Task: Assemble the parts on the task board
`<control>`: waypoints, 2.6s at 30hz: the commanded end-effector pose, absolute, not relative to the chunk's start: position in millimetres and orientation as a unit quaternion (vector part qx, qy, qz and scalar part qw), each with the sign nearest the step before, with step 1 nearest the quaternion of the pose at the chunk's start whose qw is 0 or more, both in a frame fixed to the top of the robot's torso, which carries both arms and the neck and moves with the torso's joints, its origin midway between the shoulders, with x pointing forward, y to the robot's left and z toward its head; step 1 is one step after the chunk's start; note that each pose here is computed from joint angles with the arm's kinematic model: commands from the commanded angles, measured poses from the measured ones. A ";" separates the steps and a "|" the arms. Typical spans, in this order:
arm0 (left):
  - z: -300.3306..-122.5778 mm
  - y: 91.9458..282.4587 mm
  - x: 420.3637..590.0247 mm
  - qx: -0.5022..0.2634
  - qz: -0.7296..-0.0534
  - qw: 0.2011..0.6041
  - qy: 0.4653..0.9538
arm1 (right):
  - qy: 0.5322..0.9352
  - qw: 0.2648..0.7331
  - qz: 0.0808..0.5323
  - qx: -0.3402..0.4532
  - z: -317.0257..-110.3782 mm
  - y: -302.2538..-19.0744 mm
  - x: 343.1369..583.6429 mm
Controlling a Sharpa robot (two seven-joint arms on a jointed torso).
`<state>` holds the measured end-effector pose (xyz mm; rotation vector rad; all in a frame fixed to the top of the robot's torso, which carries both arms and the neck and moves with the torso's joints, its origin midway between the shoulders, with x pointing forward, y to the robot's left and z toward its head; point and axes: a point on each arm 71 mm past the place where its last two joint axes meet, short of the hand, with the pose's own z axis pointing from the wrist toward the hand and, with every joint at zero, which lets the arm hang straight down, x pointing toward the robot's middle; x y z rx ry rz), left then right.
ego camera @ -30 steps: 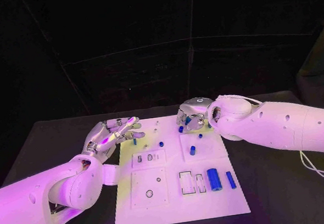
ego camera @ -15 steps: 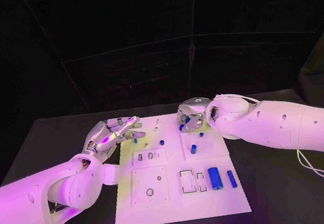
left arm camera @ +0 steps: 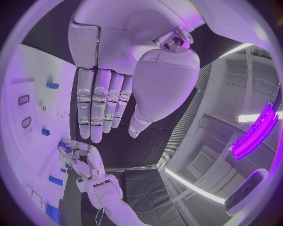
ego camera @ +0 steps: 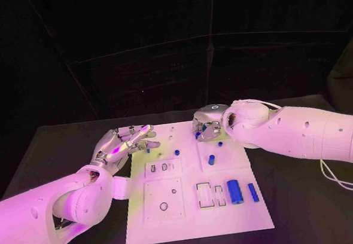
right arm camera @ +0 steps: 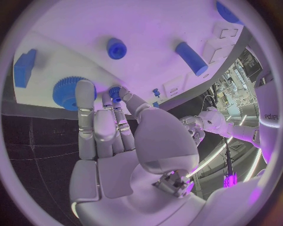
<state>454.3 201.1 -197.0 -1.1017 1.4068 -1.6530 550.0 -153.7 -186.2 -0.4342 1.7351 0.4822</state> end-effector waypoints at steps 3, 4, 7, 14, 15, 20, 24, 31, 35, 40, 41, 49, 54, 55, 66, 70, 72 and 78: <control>-195.4 199.9 453.9 -0.418 -0.643 0.341 0.543 | 0.715 0.632 0.234 -0.184 -179.5 -150.6 548.2; -195.4 199.9 453.9 -0.419 -0.643 0.341 0.543 | 0.709 0.638 0.239 -0.182 -177.9 -150.2 547.8; -195.3 200.5 453.9 -0.419 -0.643 0.342 0.543 | 0.680 0.664 0.260 -0.169 -171.2 -149.1 545.7; -195.0 201.8 454.1 -0.418 -0.644 0.343 0.541 | 0.640 0.702 0.279 -0.140 -162.2 -143.2 546.0; -195.0 201.9 454.1 -0.418 -0.644 0.343 0.541 | 0.638 0.704 0.279 -0.138 -161.8 -141.9 546.7; -195.1 202.1 454.6 -0.418 -0.644 0.344 0.541 | 0.633 0.710 0.277 -0.131 -161.7 -133.1 551.7; -195.2 201.7 454.9 -0.418 -0.644 0.343 0.541 | 0.635 0.710 0.276 -0.128 -162.5 -126.1 554.1; -195.1 201.1 455.4 -0.417 -0.645 0.343 0.541 | 0.646 0.700 0.273 -0.131 -165.6 -110.3 558.6; -194.5 200.3 455.7 -0.416 -0.647 0.341 0.541 | 0.658 0.692 0.267 -0.133 -168.6 -104.0 562.3; -194.0 199.6 456.5 -0.415 -0.648 0.339 0.541 | 0.667 0.686 0.259 -0.132 -170.9 -102.4 565.4; -193.9 199.6 456.6 -0.415 -0.648 0.339 0.541 | 0.668 0.685 0.258 -0.132 -171.3 -102.5 565.9; -193.8 198.0 457.7 -0.413 -0.651 0.336 0.542 | 0.679 0.680 0.240 -0.135 -174.6 -104.5 570.1; -193.7 197.4 457.9 -0.412 -0.651 0.335 0.542 | 0.686 0.675 0.233 -0.139 -176.3 -103.0 571.0; -193.7 197.2 457.8 -0.412 -0.651 0.335 0.542 | 0.687 0.675 0.232 -0.139 -176.5 -102.6 571.1; -194.0 197.1 458.3 -0.413 -0.650 0.335 0.543 | 0.690 0.670 0.233 -0.144 -177.2 -99.0 570.2; -194.2 197.1 458.5 -0.413 -0.650 0.334 0.543 | 0.685 0.676 0.234 -0.141 -176.2 -100.0 570.9; -194.2 197.2 458.5 -0.413 -0.650 0.334 0.543 | 0.682 0.679 0.235 -0.137 -175.6 -100.7 571.2; -194.3 198.4 458.6 -0.414 -0.649 0.336 0.543 | 0.662 0.699 0.243 -0.118 -170.9 -109.2 570.9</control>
